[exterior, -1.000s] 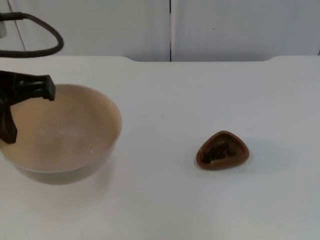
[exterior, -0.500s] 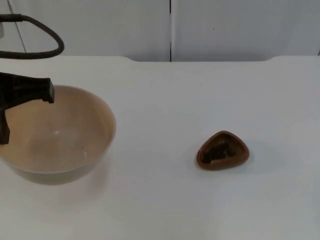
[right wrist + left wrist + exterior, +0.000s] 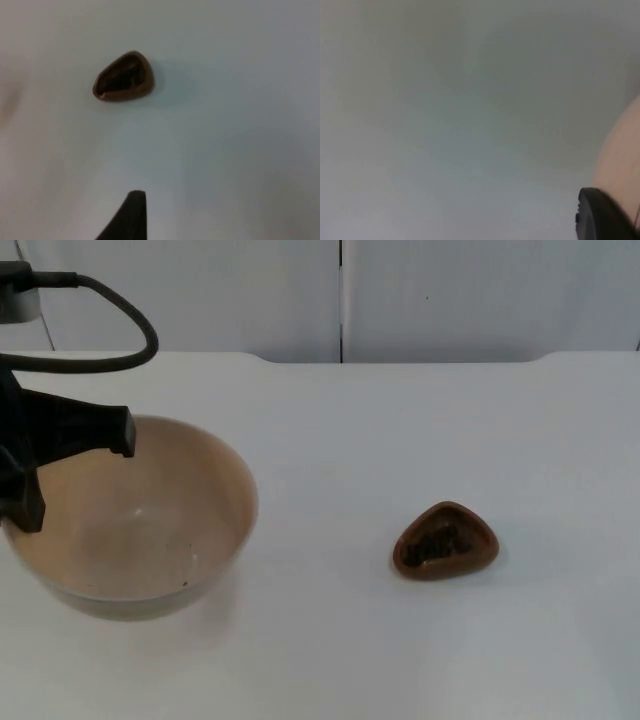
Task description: Pick up the bowl with the left hand and pour the coffee beans from the cup into the bowl with the right hand.
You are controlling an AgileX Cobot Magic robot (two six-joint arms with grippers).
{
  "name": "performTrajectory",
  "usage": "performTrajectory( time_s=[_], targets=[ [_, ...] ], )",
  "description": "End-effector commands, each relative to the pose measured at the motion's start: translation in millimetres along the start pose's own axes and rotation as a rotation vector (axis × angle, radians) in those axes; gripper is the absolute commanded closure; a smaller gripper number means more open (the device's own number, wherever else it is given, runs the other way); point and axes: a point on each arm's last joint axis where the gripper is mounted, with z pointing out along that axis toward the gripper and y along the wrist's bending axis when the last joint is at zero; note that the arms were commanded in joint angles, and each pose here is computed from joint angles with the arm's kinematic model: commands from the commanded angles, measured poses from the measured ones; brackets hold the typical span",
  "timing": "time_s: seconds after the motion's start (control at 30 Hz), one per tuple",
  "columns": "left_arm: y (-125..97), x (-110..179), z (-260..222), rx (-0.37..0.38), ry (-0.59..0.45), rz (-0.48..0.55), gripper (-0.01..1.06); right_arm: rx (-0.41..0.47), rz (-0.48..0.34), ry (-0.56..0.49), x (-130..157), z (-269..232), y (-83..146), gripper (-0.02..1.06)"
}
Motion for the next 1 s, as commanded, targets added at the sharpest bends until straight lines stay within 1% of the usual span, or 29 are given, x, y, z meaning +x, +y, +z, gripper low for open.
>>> performTrajectory(
  time_s=[0.0, 0.07, 0.1, 0.37, 0.4, 0.43, 0.53, 0.57, 0.63, 0.73, 0.83, 0.97],
  targets=[
    [-1.2, -1.1, -3.8, 0.010, -0.023, 0.008, 1.05, -0.006, 0.007, -0.040, -10.6, 1.5, 0.6, -0.01],
    [-1.2, -1.1, -3.8, 0.010, -0.023, 0.008, 1.05, -0.003, 0.005, -0.025, -24.1, 6.0, 0.2, -0.01],
    [-1.2, -1.1, -3.8, 0.010, -0.023, 0.008, 1.05, -0.003, 0.005, -0.025, -24.1, 6.0, 0.2, -0.01],
    [-1.2, -1.5, -3.8, 0.010, -0.028, 0.011, 1.05, 0.003, -0.028, 0.081, -66.9, 33.4, -2.9, -0.01],
    [-1.2, -1.5, -3.8, 0.010, -0.028, 0.011, 1.05, 0.003, -0.028, 0.081, -66.9, 33.4, -2.9, -0.01],
    [-1.2, -1.6, -3.8, 0.011, -0.029, 0.011, 1.05, 0.005, -0.023, 0.104, -76.7, 41.6, -4.0, -0.01],
    [-1.5, -1.9, -3.4, 0.012, -0.030, 0.012, 1.05, 0.000, -0.036, 0.151, -94.4, 59.1, -5.8, -0.01],
    [-1.5, -1.9, -3.4, 0.012, -0.030, 0.012, 1.05, 0.000, -0.036, 0.151, -94.4, 59.1, -5.8, -0.01],
    [-1.6, -2.0, -3.4, 0.013, -0.031, 0.012, 1.05, 0.001, -0.032, 0.185, -106.5, 73.9, -7.9, -0.01],
    [-1.6, -2.0, -3.4, 0.013, -0.031, 0.012, 1.05, 0.001, -0.031, 0.206, -113.4, 83.1, -9.3, -0.01],
    [-1.6, -2.0, -3.4, 0.013, -0.031, 0.012, 1.05, -0.001, -0.022, 0.252, -124.8, 102.0, -11.9, -0.01],
    [-1.8, -2.4, -3.4, 0.015, -0.036, 0.013, 1.05, -0.001, -0.014, 0.293, -129.7, 118.1, -14.6, -0.01]
  ],
)
